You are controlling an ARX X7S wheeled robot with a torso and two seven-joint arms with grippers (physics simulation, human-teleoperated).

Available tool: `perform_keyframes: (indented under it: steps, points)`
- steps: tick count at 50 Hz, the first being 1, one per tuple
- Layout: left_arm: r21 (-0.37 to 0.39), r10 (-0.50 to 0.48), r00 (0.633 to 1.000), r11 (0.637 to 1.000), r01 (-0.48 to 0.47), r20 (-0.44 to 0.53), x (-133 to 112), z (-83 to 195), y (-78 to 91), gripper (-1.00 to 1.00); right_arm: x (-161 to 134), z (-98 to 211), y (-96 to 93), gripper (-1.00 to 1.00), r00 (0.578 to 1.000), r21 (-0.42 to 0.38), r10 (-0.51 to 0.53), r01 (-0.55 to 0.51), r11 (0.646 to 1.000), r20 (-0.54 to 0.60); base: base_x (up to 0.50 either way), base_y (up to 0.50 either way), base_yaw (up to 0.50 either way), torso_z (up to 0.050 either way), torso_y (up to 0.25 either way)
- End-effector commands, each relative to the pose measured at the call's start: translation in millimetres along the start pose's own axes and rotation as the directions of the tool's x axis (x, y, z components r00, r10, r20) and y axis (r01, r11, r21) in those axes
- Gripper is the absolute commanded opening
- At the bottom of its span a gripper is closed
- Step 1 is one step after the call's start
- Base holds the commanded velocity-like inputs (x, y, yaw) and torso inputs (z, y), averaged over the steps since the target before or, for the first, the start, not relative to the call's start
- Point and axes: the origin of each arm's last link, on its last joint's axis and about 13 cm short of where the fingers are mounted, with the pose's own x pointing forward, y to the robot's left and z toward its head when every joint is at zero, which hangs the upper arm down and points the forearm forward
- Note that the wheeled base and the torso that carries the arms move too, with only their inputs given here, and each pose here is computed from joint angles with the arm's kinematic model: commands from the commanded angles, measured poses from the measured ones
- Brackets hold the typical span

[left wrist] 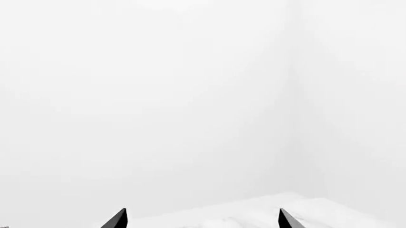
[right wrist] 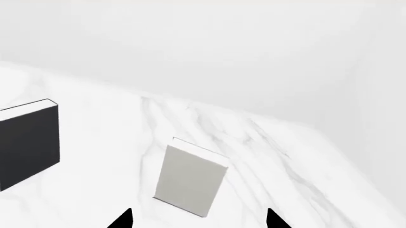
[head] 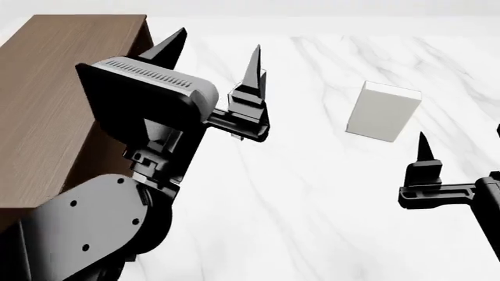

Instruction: Pick up the book on the right and place it under the cabinet shelf.

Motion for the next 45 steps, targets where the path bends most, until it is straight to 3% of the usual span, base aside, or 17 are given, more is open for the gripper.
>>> perform_keyframes:
  steps: [1, 24, 45]
  points:
    - [0.018, 0.005, 1.000, 1.000, -0.006, 0.031, 2.1, 19.5, 3.1, 1.00, 0.0, 5.6, -0.6, 1.00, 1.000, -0.002, -0.002, 0.002, 1.000, 0.015, 0.00, 0.00, 0.00, 0.000, 0.098]
    - [0.042, 0.064, 0.996, 0.997, -0.066, 0.057, 2.2, 48.0, 19.7, 1.00, -2.9, 15.6, 1.3, 1.00, 0.998, -0.004, -0.005, 0.005, 1.000, 0.065, 0.00, 0.00, 0.00, 0.000, 0.191]
    - [0.096, 0.183, 0.983, 0.979, -0.181, -0.013, -18.7, 45.3, 45.4, 1.00, -6.2, 21.4, 5.3, 1.00, 0.989, 0.002, 0.001, -0.001, 1.000, 0.151, 0.00, 0.00, 0.00, 0.000, 0.250]
